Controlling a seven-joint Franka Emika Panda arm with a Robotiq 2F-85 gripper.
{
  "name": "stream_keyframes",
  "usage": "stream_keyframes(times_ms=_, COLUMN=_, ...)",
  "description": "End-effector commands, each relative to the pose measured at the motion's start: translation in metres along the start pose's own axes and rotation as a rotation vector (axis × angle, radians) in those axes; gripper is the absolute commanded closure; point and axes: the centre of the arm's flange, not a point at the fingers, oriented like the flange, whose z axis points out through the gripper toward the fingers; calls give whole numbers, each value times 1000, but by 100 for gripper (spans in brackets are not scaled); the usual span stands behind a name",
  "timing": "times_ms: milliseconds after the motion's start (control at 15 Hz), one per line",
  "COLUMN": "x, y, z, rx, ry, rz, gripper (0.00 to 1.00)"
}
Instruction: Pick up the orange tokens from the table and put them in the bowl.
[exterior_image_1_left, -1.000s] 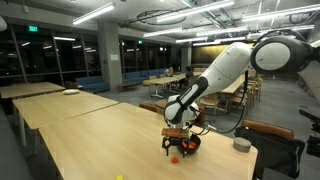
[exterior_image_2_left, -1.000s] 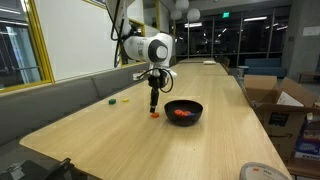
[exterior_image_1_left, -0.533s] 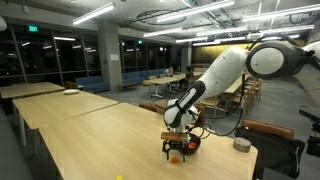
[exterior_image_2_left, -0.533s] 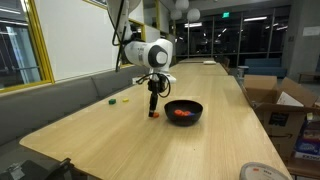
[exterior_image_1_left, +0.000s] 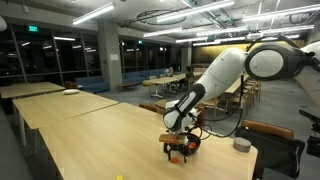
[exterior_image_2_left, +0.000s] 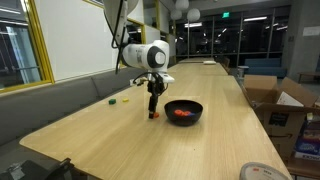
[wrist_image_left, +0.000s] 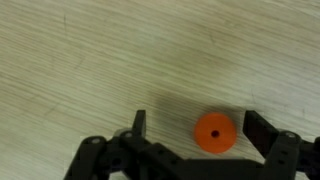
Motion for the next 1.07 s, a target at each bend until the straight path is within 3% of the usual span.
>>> stream_keyframes(times_ms=0, x=-6, y=-9, z=-3, rx=1, ry=52, rz=26, gripper=0)
stream_keyframes(times_ms=467, x=-20, y=-16, z=-1, rx=81, ry=153, rz=28, gripper=0)
stream_keyframes(times_ms=1000, x=-24, y=-8, z=11, rx=127, ry=181, rz=64, gripper=0)
